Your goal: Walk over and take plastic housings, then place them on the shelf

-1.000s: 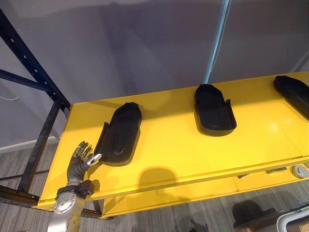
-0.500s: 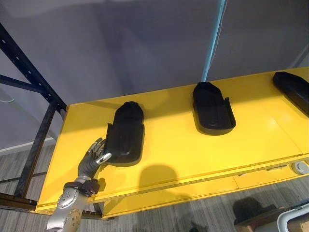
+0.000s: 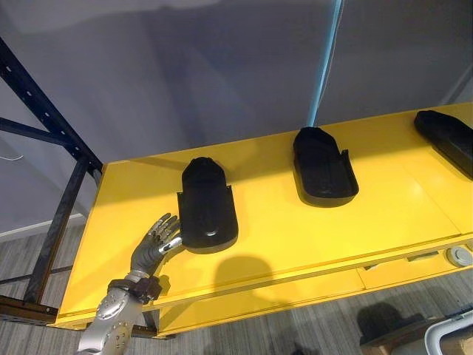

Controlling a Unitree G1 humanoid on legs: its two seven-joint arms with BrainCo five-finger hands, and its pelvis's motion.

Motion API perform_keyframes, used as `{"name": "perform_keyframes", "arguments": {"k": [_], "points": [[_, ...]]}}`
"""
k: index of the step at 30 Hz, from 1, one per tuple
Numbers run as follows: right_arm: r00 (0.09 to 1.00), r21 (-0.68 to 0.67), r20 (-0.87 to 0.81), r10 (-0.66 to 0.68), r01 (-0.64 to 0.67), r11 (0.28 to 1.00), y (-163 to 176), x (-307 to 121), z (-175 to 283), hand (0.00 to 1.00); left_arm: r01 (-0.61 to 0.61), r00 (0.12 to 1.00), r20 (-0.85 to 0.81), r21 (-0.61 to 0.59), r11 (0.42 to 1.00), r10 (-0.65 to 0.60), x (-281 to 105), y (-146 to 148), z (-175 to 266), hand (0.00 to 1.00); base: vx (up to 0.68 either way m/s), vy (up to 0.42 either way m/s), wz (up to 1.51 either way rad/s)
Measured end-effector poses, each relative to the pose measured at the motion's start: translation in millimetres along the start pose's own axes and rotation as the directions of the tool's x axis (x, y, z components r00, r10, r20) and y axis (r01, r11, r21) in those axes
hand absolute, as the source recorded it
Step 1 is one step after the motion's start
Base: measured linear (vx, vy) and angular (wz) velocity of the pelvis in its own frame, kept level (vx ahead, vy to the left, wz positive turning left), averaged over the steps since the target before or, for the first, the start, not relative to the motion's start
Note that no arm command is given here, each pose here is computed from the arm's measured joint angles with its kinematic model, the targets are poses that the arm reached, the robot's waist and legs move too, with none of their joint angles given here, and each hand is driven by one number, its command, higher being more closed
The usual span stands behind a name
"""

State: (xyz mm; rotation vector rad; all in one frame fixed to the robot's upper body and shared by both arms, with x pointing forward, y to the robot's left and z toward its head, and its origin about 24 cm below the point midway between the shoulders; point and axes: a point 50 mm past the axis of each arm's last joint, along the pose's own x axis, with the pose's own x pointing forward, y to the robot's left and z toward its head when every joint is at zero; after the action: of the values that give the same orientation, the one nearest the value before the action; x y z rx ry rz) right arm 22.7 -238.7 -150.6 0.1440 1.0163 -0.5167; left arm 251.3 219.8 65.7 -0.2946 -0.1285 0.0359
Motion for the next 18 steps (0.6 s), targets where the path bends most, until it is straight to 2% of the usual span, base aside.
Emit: {"name": "perform_keyframes", "arguments": {"k": [1,3,5,7,13,18], "points": [[1.000,0.006,-0.002,-0.002,0.002,1.000,1,0,-1,0.00,-0.048,0.996,0.074,0.037,0.998,0.046,-2,-13,7,1.00,0.00,0.008,0.06],[1.000,0.011,-0.006,0.001,-0.001,1.000,4,-1,-2,0.00,-0.073,0.978,0.203,0.074,0.995,0.056,-9,-36,23,1.00,0.00,0.000,0.00],[1.000,0.014,-0.022,-0.004,0.004,1.000,4,-1,-7,0.00,-0.029,0.935,0.354,0.095,0.995,-0.007,-21,-69,45,1.00,0.00,0.002,-0.04],[1.000,0.012,-0.029,-0.010,0.010,1.000,4,-1,-8,0.00,0.054,0.909,0.409,0.075,0.996,-0.080,-30,-93,52,1.00,0.00,0.001,-0.03],[1.000,-0.010,-0.016,-0.011,0.010,1.000,7,3,-1,0.00,0.317,0.895,0.336,-0.018,0.948,-0.293,-43,-158,29,1.00,0.00,0.000,0.00],[1.000,-0.033,0.004,-0.003,0.003,0.999,12,6,6,0.00,0.380,0.896,0.240,0.021,0.925,-0.374,-29,-177,4,1.00,0.00,0.000,-0.01]]}}
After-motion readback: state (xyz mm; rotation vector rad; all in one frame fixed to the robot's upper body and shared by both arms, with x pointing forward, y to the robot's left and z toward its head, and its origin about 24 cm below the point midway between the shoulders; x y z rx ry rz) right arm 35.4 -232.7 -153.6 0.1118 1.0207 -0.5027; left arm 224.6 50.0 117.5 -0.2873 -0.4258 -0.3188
